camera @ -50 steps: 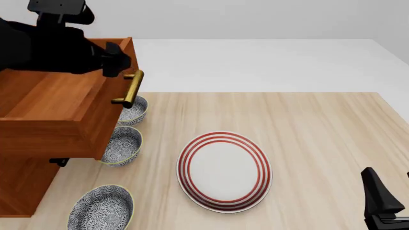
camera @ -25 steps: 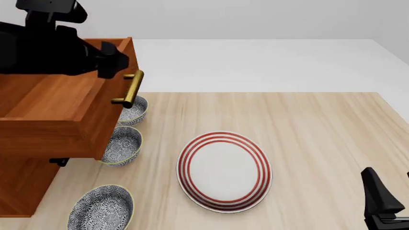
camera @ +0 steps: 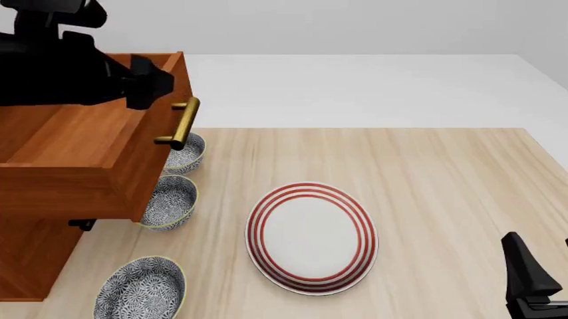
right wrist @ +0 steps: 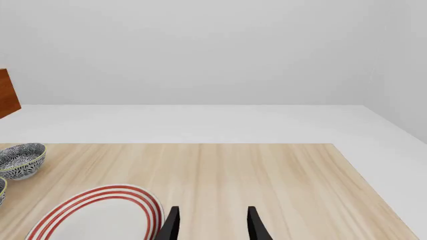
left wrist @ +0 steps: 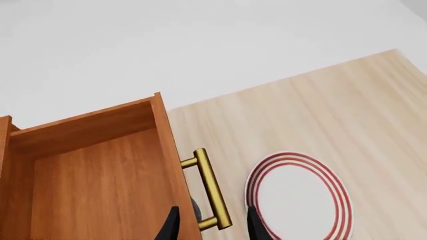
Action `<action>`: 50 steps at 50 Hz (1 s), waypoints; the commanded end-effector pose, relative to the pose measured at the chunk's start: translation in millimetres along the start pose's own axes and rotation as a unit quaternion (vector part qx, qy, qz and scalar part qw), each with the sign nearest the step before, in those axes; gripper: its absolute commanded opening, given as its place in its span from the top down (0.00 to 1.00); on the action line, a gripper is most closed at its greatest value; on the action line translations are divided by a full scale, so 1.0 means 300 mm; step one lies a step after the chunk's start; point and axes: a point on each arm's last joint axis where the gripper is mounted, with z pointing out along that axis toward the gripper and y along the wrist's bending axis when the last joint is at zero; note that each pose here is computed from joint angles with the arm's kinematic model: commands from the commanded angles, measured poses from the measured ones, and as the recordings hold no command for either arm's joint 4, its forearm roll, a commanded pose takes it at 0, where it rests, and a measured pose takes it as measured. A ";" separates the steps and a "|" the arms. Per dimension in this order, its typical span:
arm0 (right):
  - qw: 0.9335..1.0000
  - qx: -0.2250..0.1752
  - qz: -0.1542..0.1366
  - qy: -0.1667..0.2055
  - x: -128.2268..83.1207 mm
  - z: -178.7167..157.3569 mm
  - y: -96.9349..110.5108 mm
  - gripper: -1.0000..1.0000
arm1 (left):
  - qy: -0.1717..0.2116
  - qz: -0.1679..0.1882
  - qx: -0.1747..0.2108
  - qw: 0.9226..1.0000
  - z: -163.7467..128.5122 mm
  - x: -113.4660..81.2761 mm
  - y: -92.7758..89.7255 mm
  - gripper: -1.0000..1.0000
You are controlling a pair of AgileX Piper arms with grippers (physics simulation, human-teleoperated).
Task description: Open the top drawer of the cabinet.
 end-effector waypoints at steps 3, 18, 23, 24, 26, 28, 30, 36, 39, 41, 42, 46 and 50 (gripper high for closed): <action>1.000 0.000 0.000 0.000 0.000 0.000 0.000 0.00 | -0.011 0.003 0.008 1.000 -0.034 0.007 -0.014 0.00; 1.000 0.000 0.000 0.000 0.000 0.000 0.000 0.00 | -0.021 0.007 0.015 1.000 -0.067 -0.003 -0.024 0.00; 1.000 0.000 0.000 0.000 0.000 0.000 0.000 0.00 | -0.023 0.010 0.018 1.000 -0.076 -0.003 -0.030 0.00; 1.000 0.000 0.000 0.000 0.000 0.000 0.000 0.00 | -0.023 0.011 0.018 1.000 -0.076 -0.003 -0.031 0.00; 1.000 0.000 0.000 0.000 0.000 0.000 0.000 0.00 | -0.023 0.012 0.022 0.999 -0.079 -0.002 -0.036 0.00; 1.000 0.000 0.000 0.000 0.000 0.000 0.000 0.00 | -0.024 0.014 0.024 0.999 -0.084 -0.002 -0.039 0.00; 1.000 0.000 0.000 0.000 0.000 0.000 0.000 0.00 | -0.024 0.013 0.027 0.999 -0.091 -0.003 -0.045 0.00; 1.000 0.000 0.000 0.000 0.000 0.000 0.000 0.00 | -0.025 0.016 0.036 0.999 -0.104 0.003 -0.058 0.00; 1.000 0.000 0.000 0.000 0.000 0.000 0.000 0.00 | -0.026 0.020 0.043 0.999 -0.115 0.007 -0.068 0.00; 1.000 0.000 0.000 0.000 0.000 0.000 0.000 0.00 | -0.026 0.020 0.048 0.998 -0.120 0.010 -0.075 0.00; 1.000 0.000 0.000 0.000 0.000 0.000 0.000 0.00 | -0.026 0.020 0.048 0.998 -0.120 0.011 -0.075 0.00; 1.000 0.000 0.000 0.000 0.000 0.000 0.000 0.00 | -0.026 0.021 0.056 0.998 -0.127 0.017 -0.087 0.00; 1.000 0.000 0.000 0.000 0.000 0.000 0.000 0.00 | -0.024 0.021 0.068 0.997 -0.132 0.026 -0.104 0.00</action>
